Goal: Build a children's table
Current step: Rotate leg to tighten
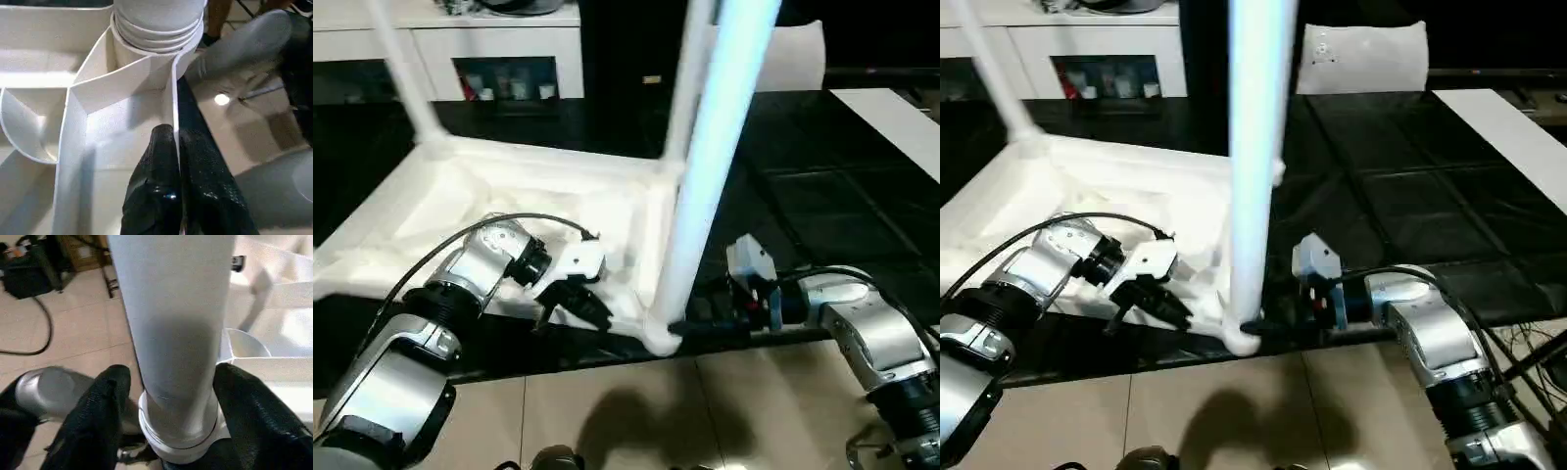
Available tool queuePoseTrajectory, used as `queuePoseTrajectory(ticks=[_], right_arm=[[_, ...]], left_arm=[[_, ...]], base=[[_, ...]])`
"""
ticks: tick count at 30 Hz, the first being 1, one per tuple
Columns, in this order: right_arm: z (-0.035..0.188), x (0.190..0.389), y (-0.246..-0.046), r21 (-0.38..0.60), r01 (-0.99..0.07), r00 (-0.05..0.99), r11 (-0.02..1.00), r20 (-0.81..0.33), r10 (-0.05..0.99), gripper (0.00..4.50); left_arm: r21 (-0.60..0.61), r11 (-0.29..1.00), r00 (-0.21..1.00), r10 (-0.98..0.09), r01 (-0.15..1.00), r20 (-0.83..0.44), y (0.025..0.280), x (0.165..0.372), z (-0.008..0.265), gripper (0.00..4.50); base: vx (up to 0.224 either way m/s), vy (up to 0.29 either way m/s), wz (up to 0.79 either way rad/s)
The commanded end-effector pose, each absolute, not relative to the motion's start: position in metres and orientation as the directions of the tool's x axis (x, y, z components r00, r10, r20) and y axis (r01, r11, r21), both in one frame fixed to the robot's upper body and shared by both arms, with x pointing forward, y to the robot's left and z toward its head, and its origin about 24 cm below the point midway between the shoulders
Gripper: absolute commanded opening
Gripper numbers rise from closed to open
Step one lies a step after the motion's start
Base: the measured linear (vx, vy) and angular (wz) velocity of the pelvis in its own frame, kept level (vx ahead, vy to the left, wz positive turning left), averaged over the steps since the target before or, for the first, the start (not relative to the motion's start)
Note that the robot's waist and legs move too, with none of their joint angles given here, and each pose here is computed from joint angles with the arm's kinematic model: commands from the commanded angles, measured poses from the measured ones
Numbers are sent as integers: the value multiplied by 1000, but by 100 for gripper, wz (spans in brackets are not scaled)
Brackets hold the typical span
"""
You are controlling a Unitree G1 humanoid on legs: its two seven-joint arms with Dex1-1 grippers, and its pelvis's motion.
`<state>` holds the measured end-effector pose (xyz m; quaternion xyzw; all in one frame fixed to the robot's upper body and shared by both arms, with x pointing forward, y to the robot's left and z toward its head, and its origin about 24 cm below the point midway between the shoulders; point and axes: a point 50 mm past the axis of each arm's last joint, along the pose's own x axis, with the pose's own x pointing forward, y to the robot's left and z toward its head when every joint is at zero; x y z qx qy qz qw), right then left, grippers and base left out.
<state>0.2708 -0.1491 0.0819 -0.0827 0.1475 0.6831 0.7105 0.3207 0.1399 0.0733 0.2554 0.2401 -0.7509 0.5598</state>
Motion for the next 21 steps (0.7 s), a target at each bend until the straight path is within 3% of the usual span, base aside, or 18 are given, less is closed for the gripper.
queuePoseTrajectory(ticks=[1,7,13,17,21], right_arm=[[82,266,-141,116,-992,-76,-42,-312,947,239],[80,263,-137,151,-986,-111,-69,-292,950,197],[77,256,-136,190,-981,-81,-33,-251,964,191],[74,254,-136,203,-977,13,59,-223,975,190],[69,259,-129,177,-945,243,274,-178,954,190]], left_arm=[[-1,-325,-250,-725,946,-642,125,326,91,0],[-1,-319,-247,-732,948,-635,124,327,92,0],[-12,-242,-204,-788,970,-581,125,329,90,0],[-2,-136,-113,-819,991,-562,124,331,85,0],[23,45,50,-844,999,-534,119,337,80,0]], base=[[0,0,0],[0,0,0],[0,0,0],[0,0,0],[0,0,0]])
